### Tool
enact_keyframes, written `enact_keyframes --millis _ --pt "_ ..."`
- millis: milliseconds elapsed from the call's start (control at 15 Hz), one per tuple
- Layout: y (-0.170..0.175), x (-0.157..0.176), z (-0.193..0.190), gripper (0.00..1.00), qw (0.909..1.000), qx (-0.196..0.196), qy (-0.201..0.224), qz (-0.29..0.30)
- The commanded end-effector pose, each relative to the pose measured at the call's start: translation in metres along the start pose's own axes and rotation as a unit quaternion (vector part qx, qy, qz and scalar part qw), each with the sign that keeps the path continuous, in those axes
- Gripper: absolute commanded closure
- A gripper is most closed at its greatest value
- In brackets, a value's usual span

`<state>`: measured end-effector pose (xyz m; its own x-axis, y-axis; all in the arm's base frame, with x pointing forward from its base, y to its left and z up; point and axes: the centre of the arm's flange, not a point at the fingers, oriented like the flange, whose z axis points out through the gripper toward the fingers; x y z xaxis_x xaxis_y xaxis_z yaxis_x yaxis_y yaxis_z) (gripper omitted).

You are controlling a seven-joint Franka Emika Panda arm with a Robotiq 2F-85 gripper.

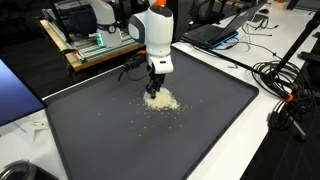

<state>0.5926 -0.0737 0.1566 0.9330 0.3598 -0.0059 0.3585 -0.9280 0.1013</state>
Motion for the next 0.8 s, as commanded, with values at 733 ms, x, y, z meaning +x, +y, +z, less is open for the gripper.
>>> enact_keyframes --millis 733 --pt "0.0098 -0.0078 -0.0031 0.93 0.9998 0.017 0.009 -0.001"
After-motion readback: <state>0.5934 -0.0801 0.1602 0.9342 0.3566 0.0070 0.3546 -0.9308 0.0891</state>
